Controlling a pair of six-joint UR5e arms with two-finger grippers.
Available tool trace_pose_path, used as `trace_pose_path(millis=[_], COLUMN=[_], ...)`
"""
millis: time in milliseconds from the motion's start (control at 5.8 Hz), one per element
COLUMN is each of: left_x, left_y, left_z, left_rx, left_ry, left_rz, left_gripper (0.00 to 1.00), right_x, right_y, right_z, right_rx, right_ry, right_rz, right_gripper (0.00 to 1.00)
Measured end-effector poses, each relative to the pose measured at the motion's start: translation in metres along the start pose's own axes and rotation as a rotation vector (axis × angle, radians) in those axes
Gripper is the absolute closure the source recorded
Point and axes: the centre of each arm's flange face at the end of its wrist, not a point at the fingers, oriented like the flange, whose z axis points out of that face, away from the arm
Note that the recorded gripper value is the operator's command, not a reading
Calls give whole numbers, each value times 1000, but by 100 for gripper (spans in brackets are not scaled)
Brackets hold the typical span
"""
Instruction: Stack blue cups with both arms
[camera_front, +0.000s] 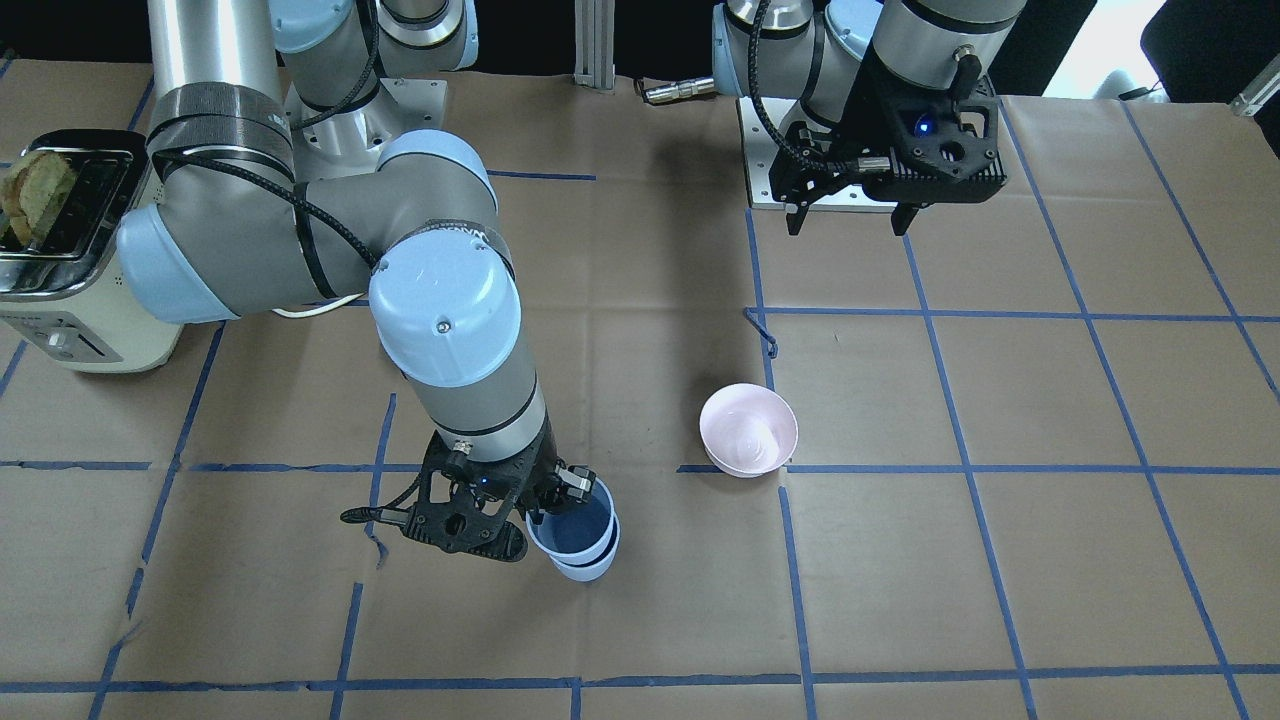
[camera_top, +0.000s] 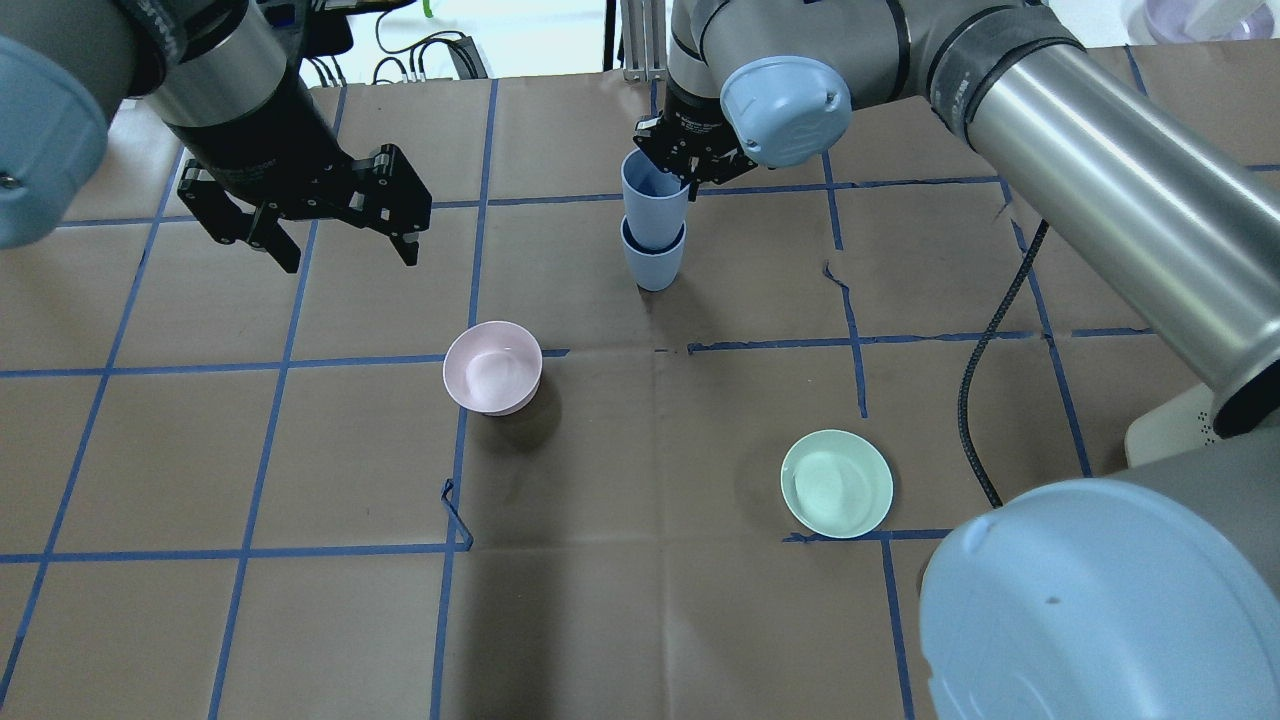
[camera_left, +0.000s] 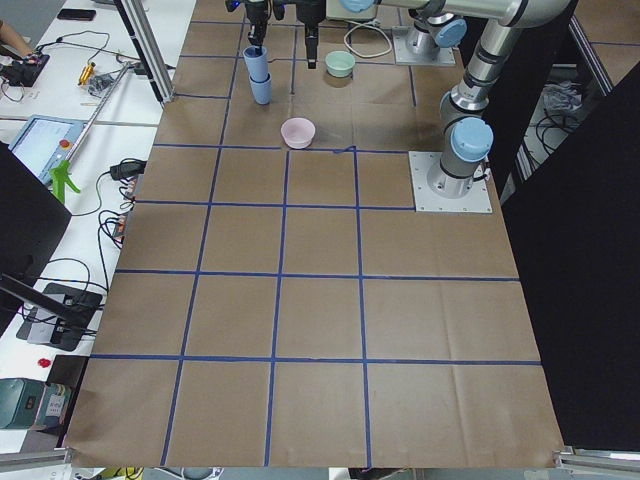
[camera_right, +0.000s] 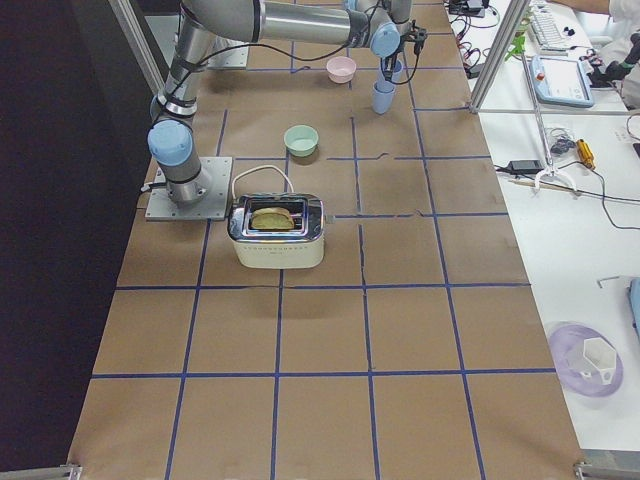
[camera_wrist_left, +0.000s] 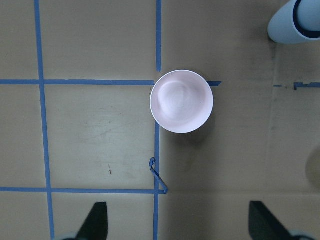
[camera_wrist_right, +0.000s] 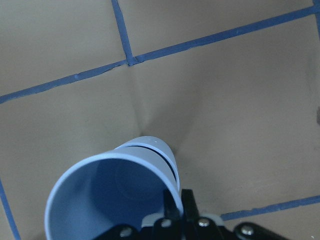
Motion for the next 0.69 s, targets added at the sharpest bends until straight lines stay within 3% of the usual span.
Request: trace_pose_path(millis=[172,517,690], left_x=[0,0,0], left_y=[0,0,0], left_z=[0,0,0], left_rx=[0,-1,0], left_ry=[1,1,1], left_rz=[0,0,0], left_gripper=[2,2,2], right_x=[-1,0,4], right_y=[-2,-5,-9], right_z=[7,2,-23], right_rx=[0,11,39], right_ry=[1,-4,-19], right_rz=[-3,-4,4], right_gripper=[2,0,0])
